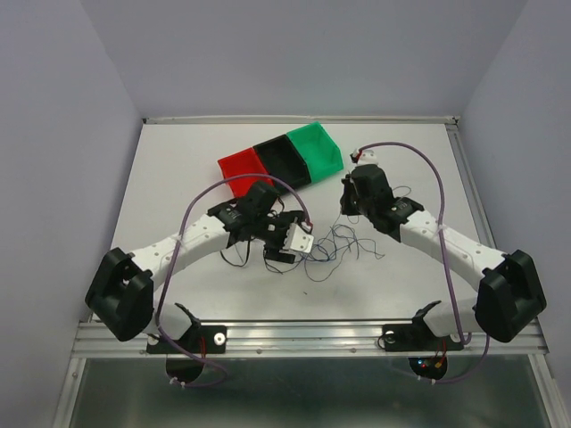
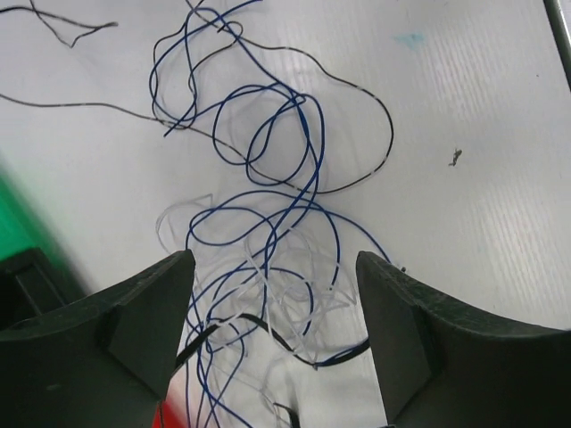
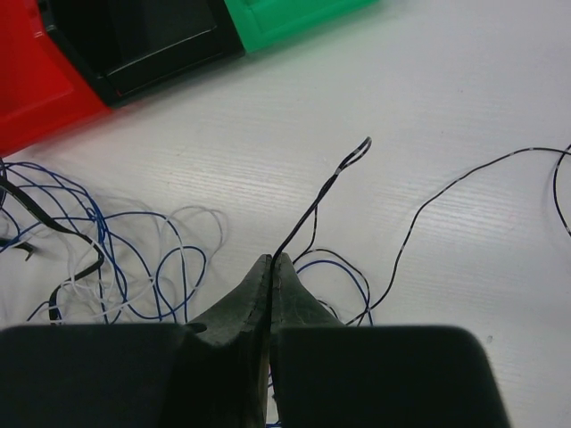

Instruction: Untangle the cables

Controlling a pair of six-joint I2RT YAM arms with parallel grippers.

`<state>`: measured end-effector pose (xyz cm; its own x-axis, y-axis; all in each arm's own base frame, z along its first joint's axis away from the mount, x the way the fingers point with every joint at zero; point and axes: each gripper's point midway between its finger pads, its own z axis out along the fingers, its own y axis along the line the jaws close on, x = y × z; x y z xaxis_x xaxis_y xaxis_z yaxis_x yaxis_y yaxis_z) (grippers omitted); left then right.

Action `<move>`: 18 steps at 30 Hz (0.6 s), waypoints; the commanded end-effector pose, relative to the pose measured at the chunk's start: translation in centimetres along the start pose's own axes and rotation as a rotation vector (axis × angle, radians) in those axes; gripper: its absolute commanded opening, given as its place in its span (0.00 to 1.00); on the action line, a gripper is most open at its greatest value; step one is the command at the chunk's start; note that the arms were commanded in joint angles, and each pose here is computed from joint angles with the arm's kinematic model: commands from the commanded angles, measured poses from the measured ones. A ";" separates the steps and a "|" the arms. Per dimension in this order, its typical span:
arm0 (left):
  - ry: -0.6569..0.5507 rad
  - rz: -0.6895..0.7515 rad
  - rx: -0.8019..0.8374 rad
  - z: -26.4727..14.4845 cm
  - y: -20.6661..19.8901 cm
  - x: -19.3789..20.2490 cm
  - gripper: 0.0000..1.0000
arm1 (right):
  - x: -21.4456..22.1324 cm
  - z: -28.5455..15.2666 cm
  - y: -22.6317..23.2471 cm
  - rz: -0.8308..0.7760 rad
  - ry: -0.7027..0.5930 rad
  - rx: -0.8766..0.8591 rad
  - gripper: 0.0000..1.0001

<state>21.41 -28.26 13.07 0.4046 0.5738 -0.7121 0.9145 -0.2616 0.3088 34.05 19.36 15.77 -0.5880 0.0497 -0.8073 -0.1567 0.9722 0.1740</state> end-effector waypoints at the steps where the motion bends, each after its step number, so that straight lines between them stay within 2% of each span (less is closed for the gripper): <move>1: -0.016 0.061 -0.015 2.0 1.0 -1.2 0.83 | -1.4 -0.9 0.6 0.022 -0.057 -0.024 0.01; 5: -0.004 0.038 0.032 4.6 0.3 -0.9 0.81 | -1.5 -0.9 0.4 0.027 -0.062 -0.013 0.01; 9: 0.033 0.013 0.038 7.2 0.5 -0.4 0.71 | -1.9 -1.4 0.4 0.034 -0.077 -0.016 0.01; 12: 0.090 -0.033 0.011 8.4 1.3 1.0 0.40 | -2.4 -1.9 -0.3 0.043 -0.105 0.012 0.01; 13: 0.101 -0.058 -0.013 8.2 1.7 1.2 0.07 | -2.4 -2.0 -0.4 0.044 -0.107 0.018 0.01; 14: 0.101 -0.061 -0.043 8.0 2.3 1.2 0.00 | -2.4 -2.0 -0.6 0.047 -0.113 0.028 0.01; 17: 0.090 -0.089 -0.105 5.8 2.4 1.7 0.00 | -2.6 -2.0 -1.7 0.073 -0.132 0.083 0.01; 18: 0.067 -0.083 -0.151 4.2 3.1 0.8 0.00 | -2.8 -2.0 -2.3 0.087 -0.145 0.118 0.01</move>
<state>22.41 -32.76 5.30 0.3270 0.6930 -0.6426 0.9450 -0.2329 0.2297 34.00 18.14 18.22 -0.5264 0.1029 -0.8440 -0.1103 0.9760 0.1878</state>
